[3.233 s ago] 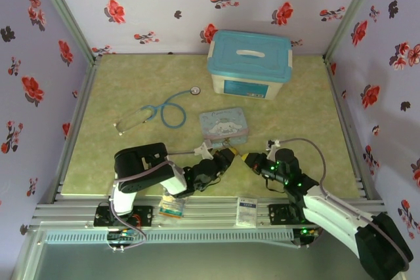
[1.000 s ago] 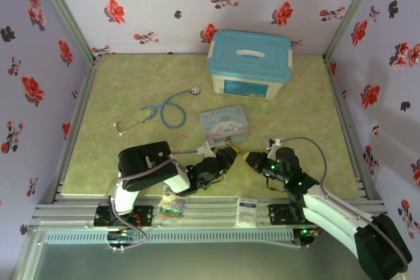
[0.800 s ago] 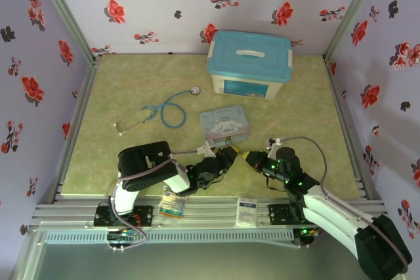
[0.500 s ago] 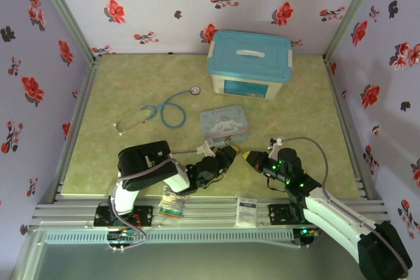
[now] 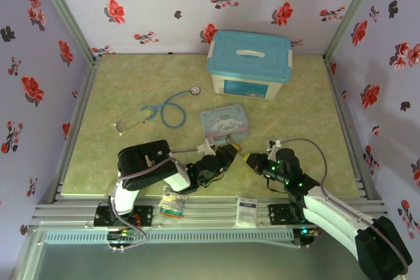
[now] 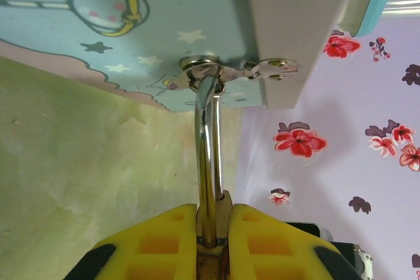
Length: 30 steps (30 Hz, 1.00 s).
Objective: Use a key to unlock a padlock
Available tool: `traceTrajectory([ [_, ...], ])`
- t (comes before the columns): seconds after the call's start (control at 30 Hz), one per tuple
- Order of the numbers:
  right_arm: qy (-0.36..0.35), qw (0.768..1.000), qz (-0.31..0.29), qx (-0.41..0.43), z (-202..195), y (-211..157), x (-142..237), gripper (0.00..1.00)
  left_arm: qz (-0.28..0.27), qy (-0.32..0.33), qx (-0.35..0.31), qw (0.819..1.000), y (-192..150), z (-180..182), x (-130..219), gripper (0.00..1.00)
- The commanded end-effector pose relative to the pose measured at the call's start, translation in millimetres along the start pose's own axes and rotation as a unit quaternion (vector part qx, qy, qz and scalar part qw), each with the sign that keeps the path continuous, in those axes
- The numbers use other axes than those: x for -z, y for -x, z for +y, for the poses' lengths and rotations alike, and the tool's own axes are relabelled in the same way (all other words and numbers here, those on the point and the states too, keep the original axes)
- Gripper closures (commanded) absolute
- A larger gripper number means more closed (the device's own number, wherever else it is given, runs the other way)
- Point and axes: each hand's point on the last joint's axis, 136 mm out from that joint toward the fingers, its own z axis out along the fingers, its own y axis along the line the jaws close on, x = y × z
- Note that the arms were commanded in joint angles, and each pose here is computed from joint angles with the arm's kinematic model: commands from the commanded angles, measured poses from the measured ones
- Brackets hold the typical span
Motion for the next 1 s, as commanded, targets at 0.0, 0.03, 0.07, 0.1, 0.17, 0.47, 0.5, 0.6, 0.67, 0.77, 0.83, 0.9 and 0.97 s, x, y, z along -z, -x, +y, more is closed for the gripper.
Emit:
traceTrajectory([
  [0.0, 0.011, 1.000, -0.019, 0.004, 3.1, 6.8, 1.4, 1.00, 0.008, -0.054, 0.016, 0.998, -5.0, -35.4, -5.9, 1.00],
  [0.03, 0.014, 1.000, -0.019, 0.003, 4.0, 6.9, 1.5, 1.00, 0.010, -0.052, 0.018, 0.998, -6.0, -33.5, -6.9, 1.00],
  [0.07, 0.015, 1.000, -0.019, 0.004, 4.7, 7.1, 1.6, 1.00, 0.011, -0.049, 0.020, 0.999, -7.4, -30.4, -7.6, 1.00],
  [0.1, 0.015, 1.000, -0.020, 0.003, 4.7, 7.2, 1.9, 1.00, 0.011, -0.046, 0.018, 0.999, -7.4, -28.0, -7.3, 1.00],
  [0.17, 0.014, 1.000, -0.018, 0.003, 4.3, 6.7, 2.2, 1.00, 0.005, -0.042, 0.019, 0.999, -4.3, -24.1, -6.5, 1.00],
  [0.47, 0.009, 1.000, -0.026, -0.001, 0.2, 9.8, 5.8, 1.00, -0.001, -0.044, 0.018, 0.999, -1.4, -26.4, -5.5, 1.00],
  [0.5, 0.011, 1.000, -0.027, -0.002, 0.9, 10.5, 5.8, 1.00, 0.003, -0.046, 0.020, 0.999, -3.5, -27.8, -5.7, 1.00],
  [0.6, 0.012, 1.000, -0.027, -0.002, 1.8, 11.8, 4.9, 1.00, 0.012, -0.053, 0.025, 0.998, -8.1, -33.8, -8.0, 1.00],
  [0.67, 0.014, 1.000, -0.026, -0.004, 2.8, 12.2, 3.8, 1.00, 0.020, -0.061, 0.026, 0.998, -13.5, -41.0, -9.4, 1.00],
  [0.77, 0.020, 0.999, -0.031, -0.010, 5.3, 16.0, 3.7, 1.00, 0.029, -0.068, 0.030, 0.997, -19.8, -47.2, -10.2, 1.00],
  [0.83, 0.025, 0.999, -0.035, -0.011, 6.7, 17.7, 4.5, 1.00, 0.031, -0.067, 0.027, 0.997, -21.1, -46.1, -9.7, 1.00],
  [0.9, 0.028, 0.999, -0.036, -0.010, 7.8, 18.4, 5.9, 1.00, 0.025, -0.060, 0.023, 0.998, -17.6, -40.4, -6.9, 1.00],
  [0.97, 0.025, 0.999, -0.035, -0.010, 6.6, 17.7, 7.3, 1.00, 0.013, -0.051, 0.020, 0.998, -11.0, -32.7, -3.6, 1.00],
])
